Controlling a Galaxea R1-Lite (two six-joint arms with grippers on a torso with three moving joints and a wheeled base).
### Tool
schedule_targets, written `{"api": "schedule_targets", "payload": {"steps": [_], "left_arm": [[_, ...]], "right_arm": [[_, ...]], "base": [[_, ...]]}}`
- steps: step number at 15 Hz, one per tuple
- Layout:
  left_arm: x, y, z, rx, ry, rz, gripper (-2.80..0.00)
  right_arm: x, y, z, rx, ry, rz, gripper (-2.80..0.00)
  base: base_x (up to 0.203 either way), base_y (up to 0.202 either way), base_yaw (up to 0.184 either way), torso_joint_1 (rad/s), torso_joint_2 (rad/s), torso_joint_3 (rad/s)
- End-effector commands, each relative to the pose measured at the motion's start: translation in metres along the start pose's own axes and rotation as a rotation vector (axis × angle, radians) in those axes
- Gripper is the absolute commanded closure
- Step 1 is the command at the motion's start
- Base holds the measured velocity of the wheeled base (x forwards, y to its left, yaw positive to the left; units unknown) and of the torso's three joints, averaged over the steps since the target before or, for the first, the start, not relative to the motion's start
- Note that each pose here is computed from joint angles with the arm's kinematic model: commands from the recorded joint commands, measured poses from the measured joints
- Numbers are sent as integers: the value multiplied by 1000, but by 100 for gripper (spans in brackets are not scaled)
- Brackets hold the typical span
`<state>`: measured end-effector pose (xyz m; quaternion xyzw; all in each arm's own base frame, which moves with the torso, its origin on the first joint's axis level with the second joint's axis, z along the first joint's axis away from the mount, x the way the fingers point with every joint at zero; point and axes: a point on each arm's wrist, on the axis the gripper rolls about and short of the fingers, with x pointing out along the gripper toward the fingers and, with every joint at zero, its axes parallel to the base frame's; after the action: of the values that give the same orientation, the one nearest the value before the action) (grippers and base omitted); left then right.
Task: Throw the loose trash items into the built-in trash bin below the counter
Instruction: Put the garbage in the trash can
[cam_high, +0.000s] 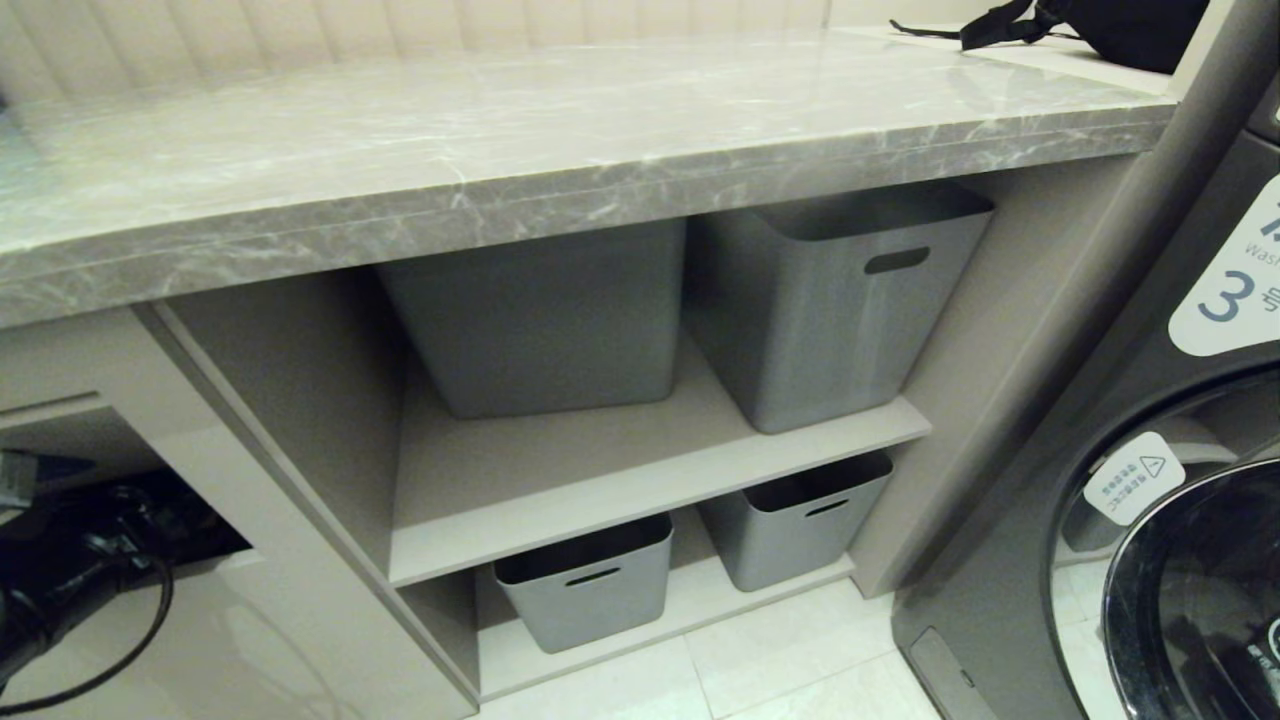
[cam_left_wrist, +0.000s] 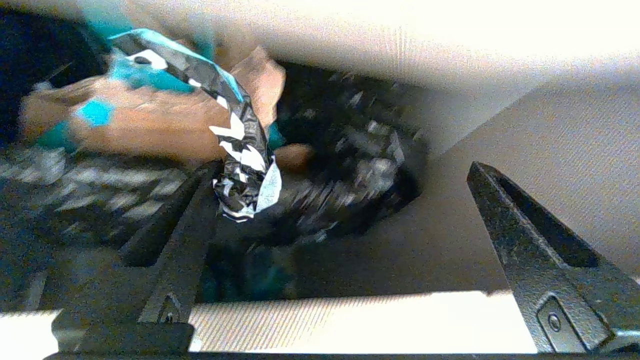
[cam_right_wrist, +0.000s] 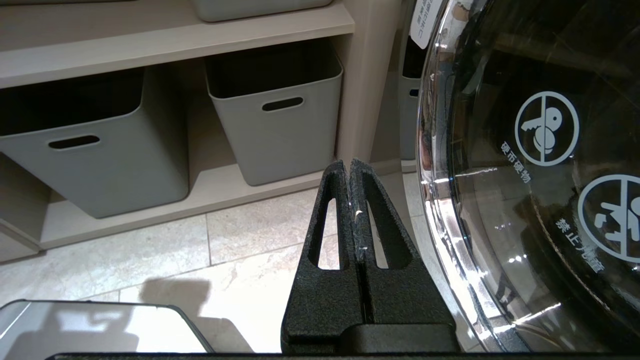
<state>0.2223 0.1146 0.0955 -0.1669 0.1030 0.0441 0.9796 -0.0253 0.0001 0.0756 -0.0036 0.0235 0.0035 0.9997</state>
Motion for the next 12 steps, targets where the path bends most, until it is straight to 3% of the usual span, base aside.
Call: {"api": "schedule_targets", "payload": {"steps": [1,2,5,6,12], "left_arm": [[-8,-2,-1,-9,-4,13,-280],[-9,-3,-2,-49,-1,15,-280],[-18,-6,-7,-265,11,20,-280],[-20,-7,-6,-308,7,19,-280],[-27,-11,-6,-300,2,15,-280]], "right_arm": [[0,0,0,0,-1,1,0],[0,0,0,0,1,1,0],[0,0,0,0,-1,1,0],[0,0,0,0,-1,1,0],[0,0,0,0,0,1,0]], "base": [[0,0,0,0,0,0],[0,0,0,0,0,0],[0,0,0,0,0,0],[0,0,0,0,0,0],[0,0,0,0,0,0]]}}
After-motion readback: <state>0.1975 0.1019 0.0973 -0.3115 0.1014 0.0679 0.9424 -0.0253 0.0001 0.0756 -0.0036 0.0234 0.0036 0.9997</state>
